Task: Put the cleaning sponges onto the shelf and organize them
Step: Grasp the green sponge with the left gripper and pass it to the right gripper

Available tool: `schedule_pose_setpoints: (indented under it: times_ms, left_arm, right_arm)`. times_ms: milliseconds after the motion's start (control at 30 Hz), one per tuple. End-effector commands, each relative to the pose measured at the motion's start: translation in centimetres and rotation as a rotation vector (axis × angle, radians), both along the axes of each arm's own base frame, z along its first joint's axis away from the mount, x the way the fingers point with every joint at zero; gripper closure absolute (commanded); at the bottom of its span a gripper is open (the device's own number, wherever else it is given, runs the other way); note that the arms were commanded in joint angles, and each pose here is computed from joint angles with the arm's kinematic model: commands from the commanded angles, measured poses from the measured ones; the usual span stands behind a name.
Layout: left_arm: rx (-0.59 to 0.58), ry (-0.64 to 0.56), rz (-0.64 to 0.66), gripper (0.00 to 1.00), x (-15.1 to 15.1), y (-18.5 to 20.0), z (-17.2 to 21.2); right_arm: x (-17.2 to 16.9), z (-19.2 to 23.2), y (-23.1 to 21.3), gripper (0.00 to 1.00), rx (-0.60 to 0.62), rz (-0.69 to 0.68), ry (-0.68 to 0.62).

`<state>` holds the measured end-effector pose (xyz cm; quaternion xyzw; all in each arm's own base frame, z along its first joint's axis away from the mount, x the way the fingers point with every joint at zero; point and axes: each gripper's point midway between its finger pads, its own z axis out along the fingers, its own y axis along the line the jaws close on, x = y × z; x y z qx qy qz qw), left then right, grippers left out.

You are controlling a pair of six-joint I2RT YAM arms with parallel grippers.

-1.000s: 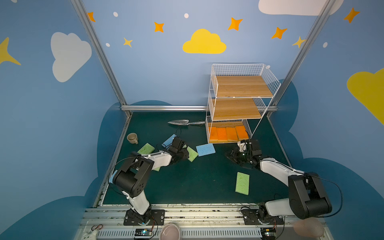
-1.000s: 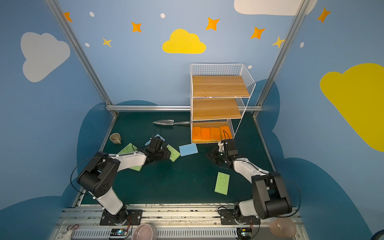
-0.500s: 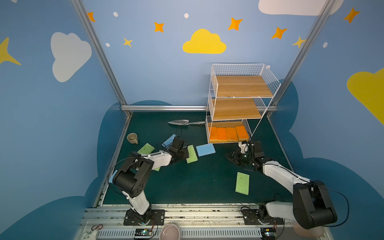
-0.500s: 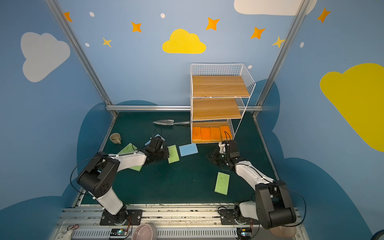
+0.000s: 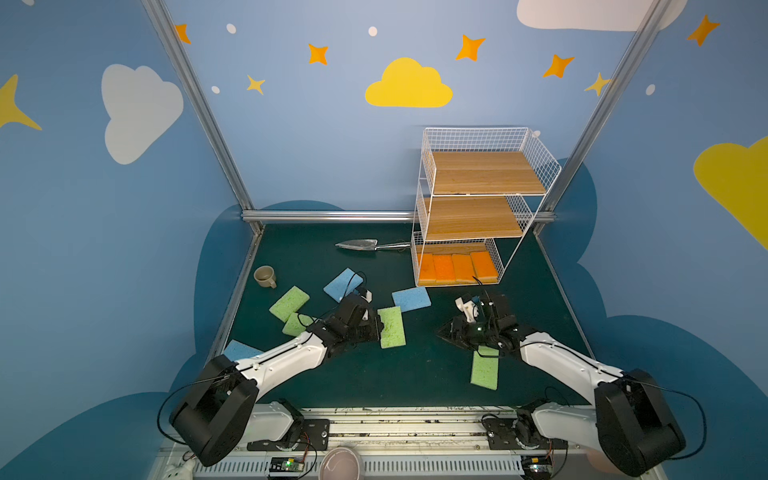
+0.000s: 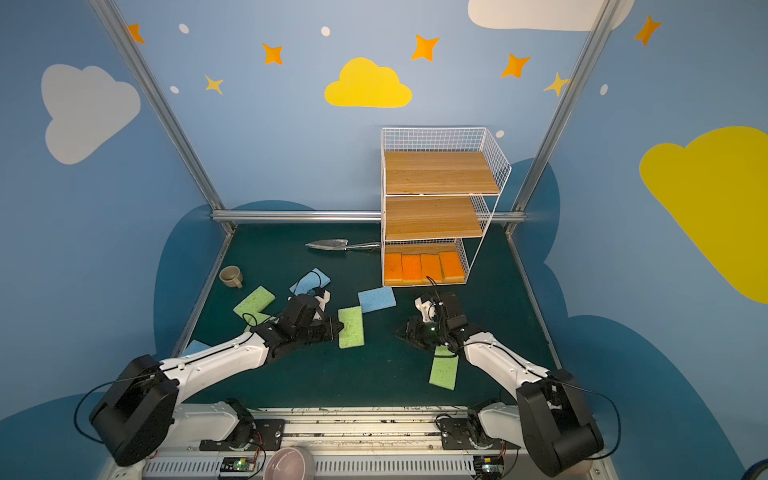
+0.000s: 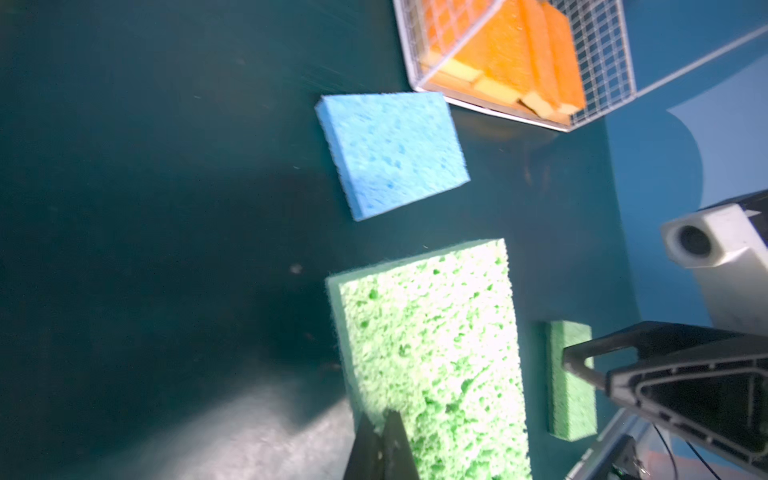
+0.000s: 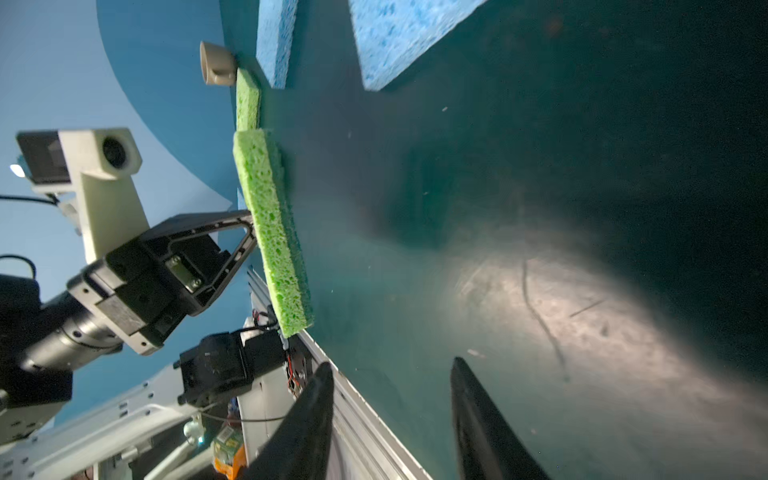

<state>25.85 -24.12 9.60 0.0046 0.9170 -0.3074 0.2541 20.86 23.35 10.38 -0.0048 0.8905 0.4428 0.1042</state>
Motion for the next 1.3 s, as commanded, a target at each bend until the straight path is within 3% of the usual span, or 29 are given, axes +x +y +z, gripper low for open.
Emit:
schedule_pose_setpoints:
  times_ms: [0,200,367,600,733,967,1200,1267]
  left_arm:
    - [0.001,0.023,-0.034,0.97,-1.0,-1.2,0.9]
    - [0.016,0.028,-0.106,0.97,-2.0,-3.1,2.5]
    - [0.012,0.008,-0.119,0.97,-1.9,-3.9,4.5]
    - [0.026,-0.039,-0.1,0.97,0.2,-4.6,6.7]
    - [0.005,-0.027,-0.112,0.97,1.5,-5.5,7.6]
    - [-0.056,-0.007,-0.102,0.97,3.7,-6.0,8.5]
    - [-0.09,-0.025,-0.11,0.97,4.0,-6.3,9.8]
    - [-0.096,-0.029,-0.114,0.85,4.0,-6.5,10.0]
  right_arm:
    - [-1.5,1.5,1.0,0.51,0.022,0.059,-0.035]
    - [-2.6,4.4,1.9,0.52,0.059,0.086,-0.079]
    - [-2.5,5.1,2.5,0.65,0.077,0.093,-0.071]
    - [-1.8,6.2,3.4,0.54,0.12,0.117,-0.09]
    - [-1.0,7.2,3.8,0.54,0.142,0.119,-0.106]
    - [0.5,8.3,4.2,0.75,0.214,0.108,-0.094]
    - [1.9,9.0,3.3,0.95,0.236,0.058,-0.116]
    - [2.0,9.3,3.0,1.0,0.242,0.052,-0.119]
